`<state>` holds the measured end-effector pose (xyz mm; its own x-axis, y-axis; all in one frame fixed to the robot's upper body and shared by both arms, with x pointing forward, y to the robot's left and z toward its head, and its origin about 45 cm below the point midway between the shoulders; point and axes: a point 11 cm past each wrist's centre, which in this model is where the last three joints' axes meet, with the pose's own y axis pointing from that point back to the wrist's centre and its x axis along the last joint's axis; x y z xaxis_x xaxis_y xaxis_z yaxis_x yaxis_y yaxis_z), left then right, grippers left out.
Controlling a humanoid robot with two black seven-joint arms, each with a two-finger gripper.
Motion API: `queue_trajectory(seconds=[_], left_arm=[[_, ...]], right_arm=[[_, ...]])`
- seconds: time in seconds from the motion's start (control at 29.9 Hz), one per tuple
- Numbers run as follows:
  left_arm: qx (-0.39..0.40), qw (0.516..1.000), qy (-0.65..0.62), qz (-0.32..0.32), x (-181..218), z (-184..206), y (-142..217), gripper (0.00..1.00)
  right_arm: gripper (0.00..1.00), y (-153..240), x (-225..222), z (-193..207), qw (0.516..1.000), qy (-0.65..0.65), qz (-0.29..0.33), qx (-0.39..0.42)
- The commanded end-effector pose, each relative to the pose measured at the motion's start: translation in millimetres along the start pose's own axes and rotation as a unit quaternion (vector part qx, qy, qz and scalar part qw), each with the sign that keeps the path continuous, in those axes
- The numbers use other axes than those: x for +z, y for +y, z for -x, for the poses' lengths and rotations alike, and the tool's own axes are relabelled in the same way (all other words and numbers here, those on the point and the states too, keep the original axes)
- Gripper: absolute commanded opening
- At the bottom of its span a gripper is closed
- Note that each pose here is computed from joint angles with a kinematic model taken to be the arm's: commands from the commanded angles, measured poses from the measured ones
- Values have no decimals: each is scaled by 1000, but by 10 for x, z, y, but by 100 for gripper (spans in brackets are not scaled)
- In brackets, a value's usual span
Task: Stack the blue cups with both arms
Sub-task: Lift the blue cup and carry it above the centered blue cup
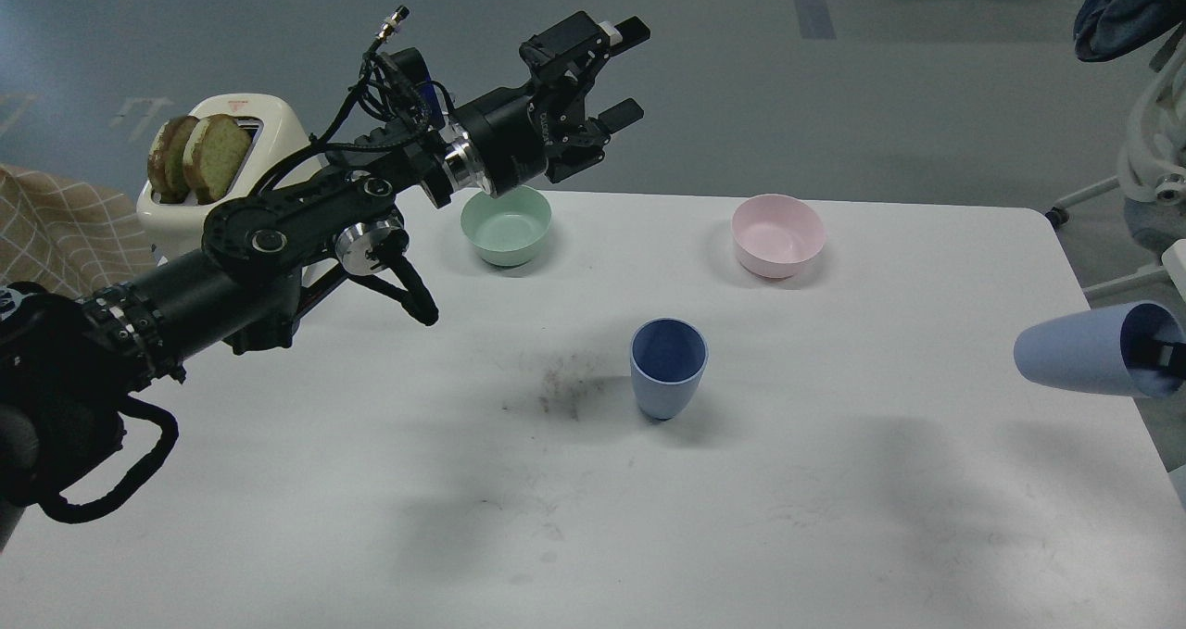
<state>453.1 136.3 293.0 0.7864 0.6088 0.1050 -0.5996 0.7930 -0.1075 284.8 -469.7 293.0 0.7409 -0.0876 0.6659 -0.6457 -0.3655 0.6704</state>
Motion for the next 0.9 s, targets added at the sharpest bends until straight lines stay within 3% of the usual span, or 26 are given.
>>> queue_trajectory(seconds=[0.0,0.17,0.3,0.67,0.87], left_arm=[[0,1000,0,-1,-6,-1,2,98],[-1,1000,-2,-2,-7,2,0,98],[1,1000,-4,-3,-3,-21,13,98],[12,1000,-8,-8,-25,-92,40,98],[11,1000,-8,-8,-23,-88,38,98]], right_arm=[[0,-157,-133,-211,999,25,-19,8],[0,-446,-324,-558,998,39,-40,1],[0,-744,-741,-886,994,69,-78,-14],[0,-1187,-1725,-1085,958,243,-80,-132],[0,-1354,-2364,-1148,942,279,-118,-146]])
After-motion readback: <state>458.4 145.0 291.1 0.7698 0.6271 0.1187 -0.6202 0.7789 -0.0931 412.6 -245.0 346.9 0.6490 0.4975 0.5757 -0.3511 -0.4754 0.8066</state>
